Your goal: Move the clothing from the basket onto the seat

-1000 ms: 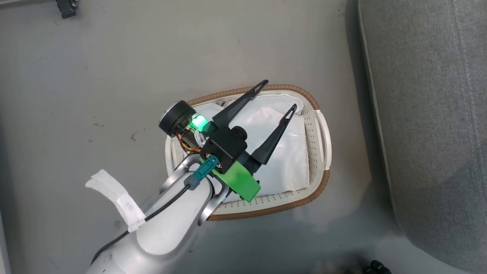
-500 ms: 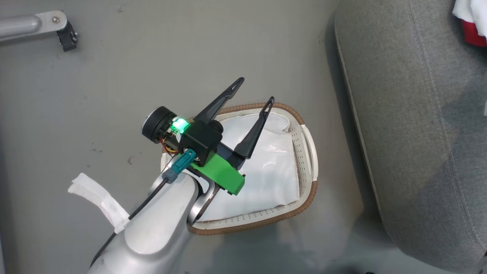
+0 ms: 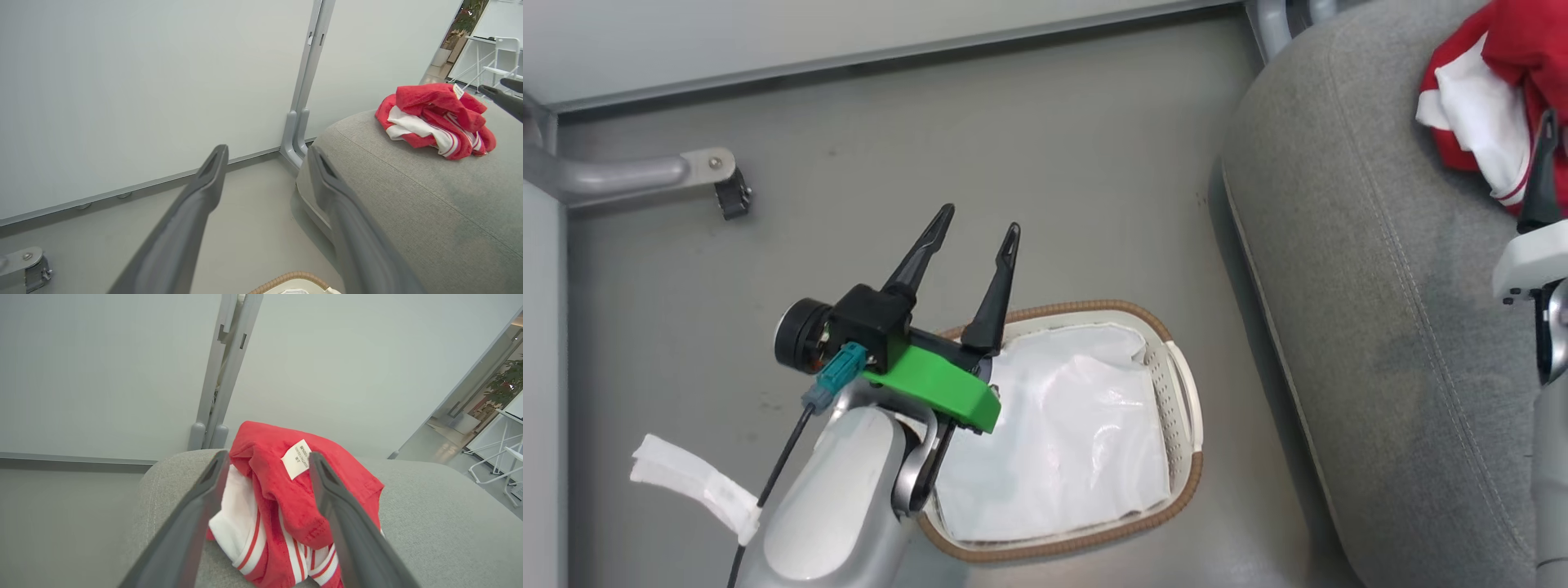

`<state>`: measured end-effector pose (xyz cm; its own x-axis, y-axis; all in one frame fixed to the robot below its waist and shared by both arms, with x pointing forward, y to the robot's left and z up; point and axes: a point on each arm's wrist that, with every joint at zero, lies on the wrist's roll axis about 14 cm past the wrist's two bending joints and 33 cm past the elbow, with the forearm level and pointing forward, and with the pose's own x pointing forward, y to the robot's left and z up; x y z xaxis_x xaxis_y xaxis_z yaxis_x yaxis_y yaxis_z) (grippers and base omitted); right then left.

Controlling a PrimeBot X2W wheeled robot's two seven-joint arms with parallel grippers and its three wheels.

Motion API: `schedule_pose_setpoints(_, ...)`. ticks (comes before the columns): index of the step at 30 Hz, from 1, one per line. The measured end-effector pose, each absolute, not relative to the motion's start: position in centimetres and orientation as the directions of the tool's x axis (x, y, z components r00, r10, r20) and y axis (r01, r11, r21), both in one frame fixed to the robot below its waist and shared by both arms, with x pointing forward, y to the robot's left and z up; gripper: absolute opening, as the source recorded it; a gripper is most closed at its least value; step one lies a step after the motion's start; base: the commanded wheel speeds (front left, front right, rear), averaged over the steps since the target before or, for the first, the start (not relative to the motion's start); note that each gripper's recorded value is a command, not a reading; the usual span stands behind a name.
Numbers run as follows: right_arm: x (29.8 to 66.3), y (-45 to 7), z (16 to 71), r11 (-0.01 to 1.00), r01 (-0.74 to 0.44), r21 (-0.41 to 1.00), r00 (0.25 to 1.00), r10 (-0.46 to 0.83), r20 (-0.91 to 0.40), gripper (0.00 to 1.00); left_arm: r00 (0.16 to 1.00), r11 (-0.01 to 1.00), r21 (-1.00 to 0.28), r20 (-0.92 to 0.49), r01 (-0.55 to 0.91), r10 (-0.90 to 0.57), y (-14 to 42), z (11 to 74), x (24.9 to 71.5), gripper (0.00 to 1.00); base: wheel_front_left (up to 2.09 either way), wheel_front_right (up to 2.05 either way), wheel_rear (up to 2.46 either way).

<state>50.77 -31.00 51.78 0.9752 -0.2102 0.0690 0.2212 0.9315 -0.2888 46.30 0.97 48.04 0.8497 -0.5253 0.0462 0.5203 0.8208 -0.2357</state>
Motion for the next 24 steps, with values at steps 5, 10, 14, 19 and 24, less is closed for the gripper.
schedule_pose_setpoints(5, 49.9, -27.2, 54.2, 0.968, 0.167, -0.185, 0.980, -0.143, 0.136, 1.00, 0.904, 0.874, -0.238, 0.049, 0.423, -0.424, 4.3, 49.2, 44.9, 1.00, 0.00, 0.00, 0.00)
schedule_pose_setpoints(10, 48.5, -22.8, 55.0, 0.991, 0.071, -0.111, 0.986, -0.052, 0.159, 1.00, 0.949, 0.918, -0.244, 0.042, 0.312, -0.312, 8.2, 49.5, 42.9, 1.00, 0.00, 0.00, 0.00)
schedule_pose_setpoints(14, 47.4, -19.6, 55.4, 0.998, -0.007, -0.057, 0.985, 0.017, 0.173, 1.00, 0.976, 0.946, -0.242, 0.040, 0.215, -0.212, 11.6, 49.6, 41.1, 1.00, 0.00, 0.00, 0.00)
schedule_pose_setpoints(19, 46.2, -16.7, 55.4, 0.996, -0.084, -0.003, 0.979, 0.083, 0.186, 1.00, 0.995, 0.965, -0.243, 0.024, 0.100, -0.097, 15.4, 49.1, 38.7, 1.00, 0.00, 0.00, 0.00)
schedule_pose_setpoints(24, 44.1, -13.9, 53.5, 0.985, -0.167, 0.037, 0.977, 0.160, 0.144, 1.00, 1.000, 0.969, -0.249, 0.010, 0.011, -0.009, 18.2, 48.5, 36.3, 1.00, 0.00, 0.00, 0.00)
